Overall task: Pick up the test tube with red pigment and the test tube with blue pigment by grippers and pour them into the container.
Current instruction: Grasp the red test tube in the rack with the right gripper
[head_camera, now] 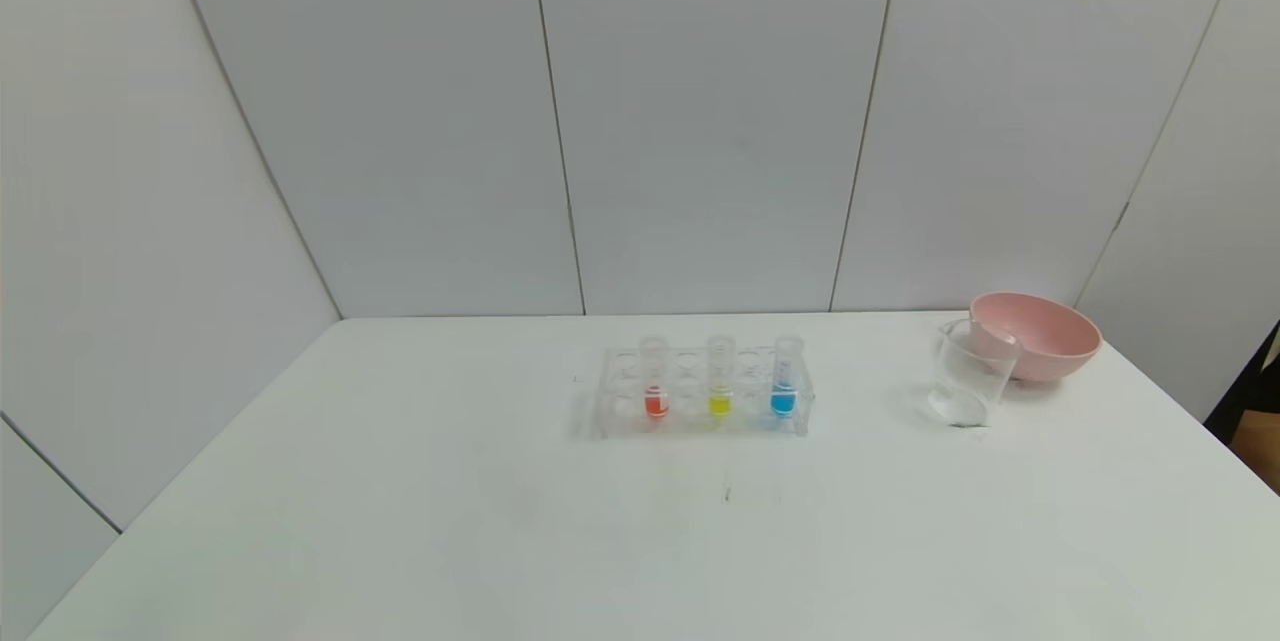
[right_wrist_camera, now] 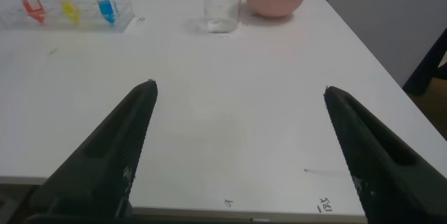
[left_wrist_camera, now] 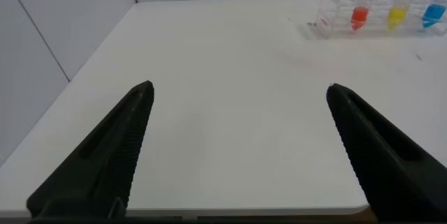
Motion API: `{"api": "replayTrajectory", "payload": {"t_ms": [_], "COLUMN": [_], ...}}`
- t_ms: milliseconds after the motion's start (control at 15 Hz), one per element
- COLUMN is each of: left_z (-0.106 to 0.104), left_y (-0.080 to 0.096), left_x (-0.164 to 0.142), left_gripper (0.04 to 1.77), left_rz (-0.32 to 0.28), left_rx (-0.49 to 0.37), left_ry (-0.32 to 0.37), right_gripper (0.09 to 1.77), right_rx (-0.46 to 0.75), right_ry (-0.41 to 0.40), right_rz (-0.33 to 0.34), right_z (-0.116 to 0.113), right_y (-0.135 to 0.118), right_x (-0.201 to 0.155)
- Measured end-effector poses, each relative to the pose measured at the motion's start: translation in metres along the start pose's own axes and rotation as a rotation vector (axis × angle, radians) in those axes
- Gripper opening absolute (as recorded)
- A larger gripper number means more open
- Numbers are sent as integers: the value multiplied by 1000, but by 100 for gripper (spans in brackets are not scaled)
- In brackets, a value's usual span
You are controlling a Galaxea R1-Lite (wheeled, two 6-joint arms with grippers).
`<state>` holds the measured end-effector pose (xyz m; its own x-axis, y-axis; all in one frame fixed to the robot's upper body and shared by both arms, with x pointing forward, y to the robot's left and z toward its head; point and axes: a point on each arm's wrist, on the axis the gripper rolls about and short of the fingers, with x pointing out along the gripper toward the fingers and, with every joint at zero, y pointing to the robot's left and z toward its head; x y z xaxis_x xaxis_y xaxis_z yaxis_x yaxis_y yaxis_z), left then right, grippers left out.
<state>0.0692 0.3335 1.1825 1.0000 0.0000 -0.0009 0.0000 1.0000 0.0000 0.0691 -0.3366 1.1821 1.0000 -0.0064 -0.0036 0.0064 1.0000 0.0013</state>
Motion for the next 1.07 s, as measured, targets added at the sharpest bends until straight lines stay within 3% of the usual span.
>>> {"api": "replayTrajectory", "payload": {"t_ms": [533,867,1067], "left_z": [0,0,0], "left_y": [0,0,0], "left_x": [0,0,0], "left_gripper": [176,176,176], "left_rz": [0,0,0], "left_rx": [0,0,0], "left_ry": [0,0,0], "right_gripper": [171,171,171], "right_rx": [2,52,74], "right_ry": [16,44,65], "right_rz": [5,22,26], "right_z": [4,65,103], "right_y": [0,0,1], "right_x": [1,16,58]}}
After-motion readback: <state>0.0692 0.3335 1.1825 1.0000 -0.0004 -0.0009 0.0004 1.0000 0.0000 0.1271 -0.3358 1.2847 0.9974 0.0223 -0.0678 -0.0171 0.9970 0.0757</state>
